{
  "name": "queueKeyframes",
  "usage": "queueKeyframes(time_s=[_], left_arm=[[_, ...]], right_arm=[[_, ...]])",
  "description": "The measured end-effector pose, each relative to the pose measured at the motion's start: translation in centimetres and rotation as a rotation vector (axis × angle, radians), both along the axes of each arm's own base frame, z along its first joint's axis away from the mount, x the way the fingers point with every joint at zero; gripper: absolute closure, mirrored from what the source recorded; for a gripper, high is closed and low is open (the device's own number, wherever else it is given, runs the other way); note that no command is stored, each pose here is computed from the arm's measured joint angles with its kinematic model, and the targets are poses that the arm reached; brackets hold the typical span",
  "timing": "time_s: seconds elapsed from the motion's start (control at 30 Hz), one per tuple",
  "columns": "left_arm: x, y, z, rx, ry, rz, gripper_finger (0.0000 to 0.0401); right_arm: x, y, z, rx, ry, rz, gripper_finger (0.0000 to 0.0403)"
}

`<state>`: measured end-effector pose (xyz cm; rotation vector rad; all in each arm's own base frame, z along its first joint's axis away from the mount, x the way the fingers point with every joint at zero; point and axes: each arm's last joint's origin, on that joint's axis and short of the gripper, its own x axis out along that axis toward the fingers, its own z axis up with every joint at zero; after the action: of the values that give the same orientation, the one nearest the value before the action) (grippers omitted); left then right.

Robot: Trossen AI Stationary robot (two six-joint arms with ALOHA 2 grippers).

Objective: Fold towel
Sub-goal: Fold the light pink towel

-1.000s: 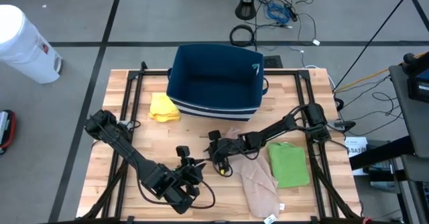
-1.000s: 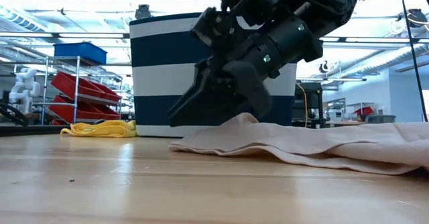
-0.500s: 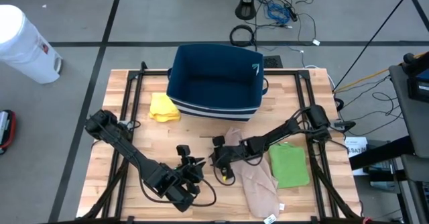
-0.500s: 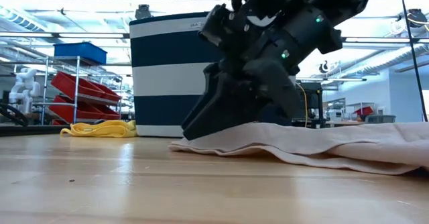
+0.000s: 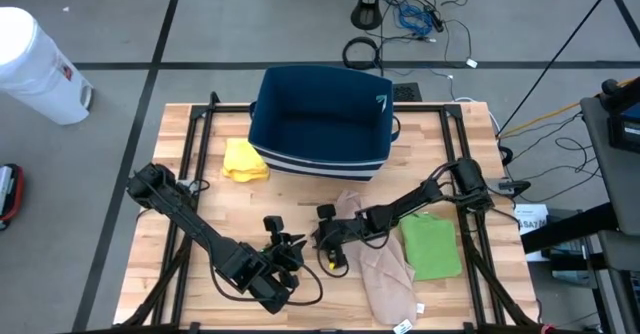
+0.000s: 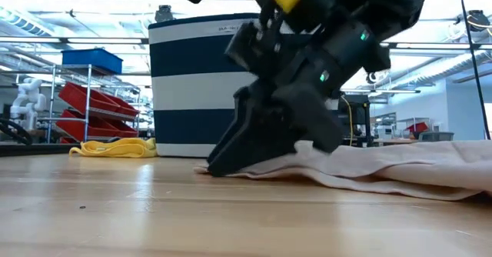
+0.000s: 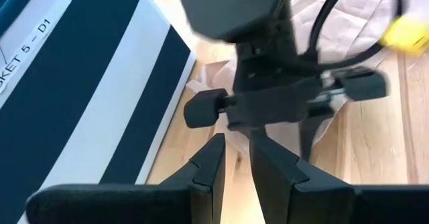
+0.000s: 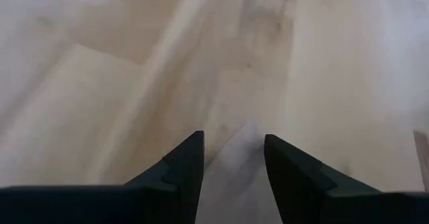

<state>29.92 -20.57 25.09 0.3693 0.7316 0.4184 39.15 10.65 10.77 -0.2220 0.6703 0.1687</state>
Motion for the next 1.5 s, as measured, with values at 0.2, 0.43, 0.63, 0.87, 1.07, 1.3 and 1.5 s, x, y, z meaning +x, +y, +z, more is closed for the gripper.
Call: queueKeyframes(time_s=[0.2, 0.43, 0.63, 0.87, 1.07, 1.3, 1.5], left_arm=[[0.0, 0.0, -0.2, -0.001, -0.001, 0.0, 0.0325], [0.0, 0.0, -0.2, -0.001, -0.001, 0.0, 0.0325], [0.0, 0.0, -0.2, -0.001, -0.001, 0.0, 0.0325], [0.0, 0.0, -0.2, 0.0, 0.0, 0.0, 0.0325], [0.0, 0.0, -0.2, 0.016, 0.012, -0.014, 0.0325], [0.2, 0.4, -0.1, 0.073, 0.004, -0.005, 0.0325], [0.7, 1.1, 0.0, 0.084, 0.009, 0.01, 0.0325]], right_arm=[[0.3, -1.1, -0.7, 0.005, 0.009, -0.055, 0.0259], [0.5, -2.0, -0.9, 0.004, 0.029, -0.089, 0.0317], [0.4, -1.8, -1.3, -0.027, 0.039, -0.068, 0.0395], [0.0, -0.5, -0.7, -0.056, 0.027, -0.025, 0.0401], [-1.9, 2.6, 3.0, -0.048, 0.014, 0.082, 0.0402], [-6.7, 5.9, 12.0, -0.005, -0.121, 0.215, 0.0402], [-13.2, 5.5, 21.7, 0.08, -0.355, 0.311, 0.0403]])
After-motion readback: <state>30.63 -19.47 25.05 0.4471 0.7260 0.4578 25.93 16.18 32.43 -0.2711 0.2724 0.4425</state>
